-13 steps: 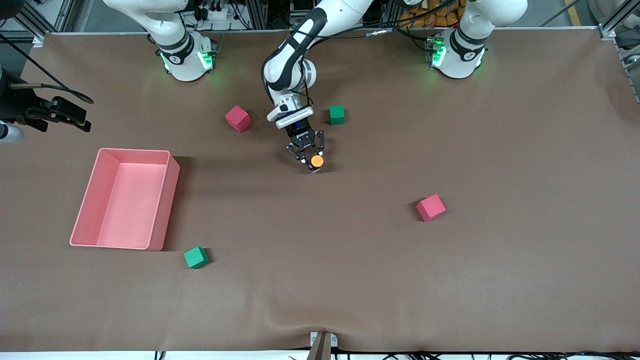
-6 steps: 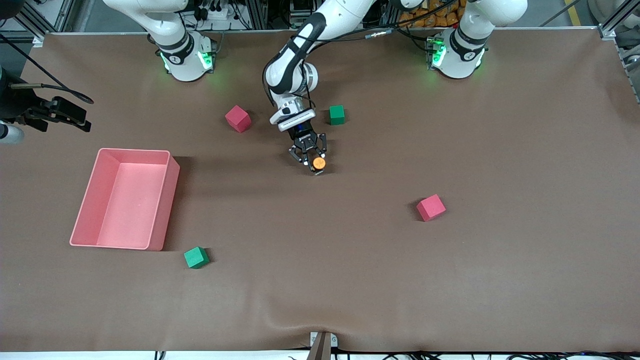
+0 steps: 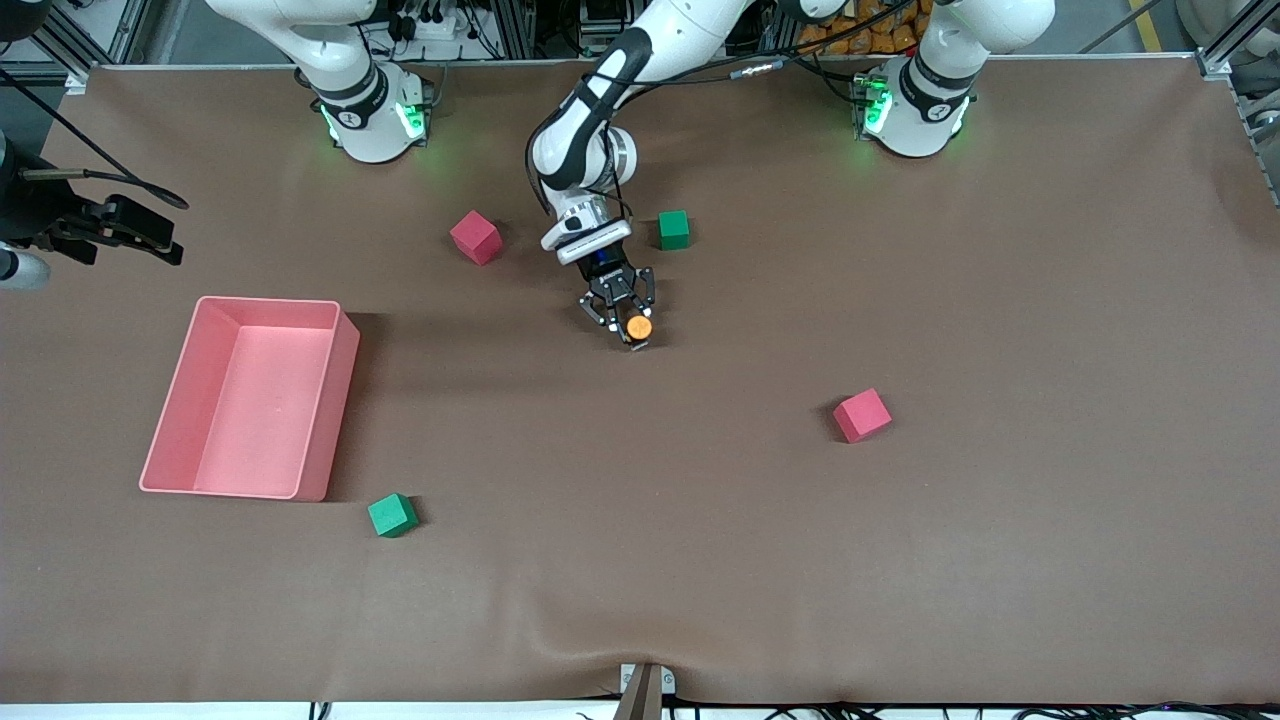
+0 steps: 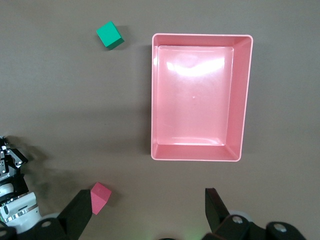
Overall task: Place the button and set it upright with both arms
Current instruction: 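Set the button upright on the table with the left gripper, then open the left gripper and lift it off the button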
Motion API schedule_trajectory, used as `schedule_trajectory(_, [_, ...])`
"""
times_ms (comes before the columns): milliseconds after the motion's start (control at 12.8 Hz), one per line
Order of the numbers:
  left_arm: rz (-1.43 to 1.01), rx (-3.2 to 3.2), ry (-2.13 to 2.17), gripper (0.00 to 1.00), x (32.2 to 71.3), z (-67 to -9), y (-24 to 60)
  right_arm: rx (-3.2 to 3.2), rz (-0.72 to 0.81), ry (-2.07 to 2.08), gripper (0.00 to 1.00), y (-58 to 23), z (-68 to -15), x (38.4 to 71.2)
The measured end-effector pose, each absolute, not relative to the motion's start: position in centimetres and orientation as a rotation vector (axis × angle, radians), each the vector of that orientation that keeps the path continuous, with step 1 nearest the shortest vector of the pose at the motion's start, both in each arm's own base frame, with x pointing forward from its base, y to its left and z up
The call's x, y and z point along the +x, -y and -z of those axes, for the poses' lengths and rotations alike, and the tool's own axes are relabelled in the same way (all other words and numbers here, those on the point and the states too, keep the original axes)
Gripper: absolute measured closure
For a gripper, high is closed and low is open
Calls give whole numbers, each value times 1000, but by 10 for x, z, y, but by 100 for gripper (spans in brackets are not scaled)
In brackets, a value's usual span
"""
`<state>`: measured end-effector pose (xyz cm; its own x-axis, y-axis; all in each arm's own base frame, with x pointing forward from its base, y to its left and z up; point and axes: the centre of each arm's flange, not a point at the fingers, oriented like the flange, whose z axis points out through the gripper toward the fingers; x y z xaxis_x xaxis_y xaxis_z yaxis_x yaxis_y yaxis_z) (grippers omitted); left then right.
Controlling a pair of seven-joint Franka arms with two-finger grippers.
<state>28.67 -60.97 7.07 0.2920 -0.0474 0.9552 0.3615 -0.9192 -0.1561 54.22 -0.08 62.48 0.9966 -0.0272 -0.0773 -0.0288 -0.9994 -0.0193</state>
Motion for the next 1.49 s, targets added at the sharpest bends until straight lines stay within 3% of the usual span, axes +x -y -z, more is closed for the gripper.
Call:
schedule_trajectory(705, [1661,-2220,278,55,286,-66,608,-3118,-133,-40,0,0,-620,545])
schedule_trajectory(1097, [1655,-2220,270,2,284,-62,607,-3118,-133,-29,0,-4,-618,547])
schedule_trajectory(1489, [1627,-2212,248,0,259,-62,613,-3119,-116,-30,0,-4,-619,548])
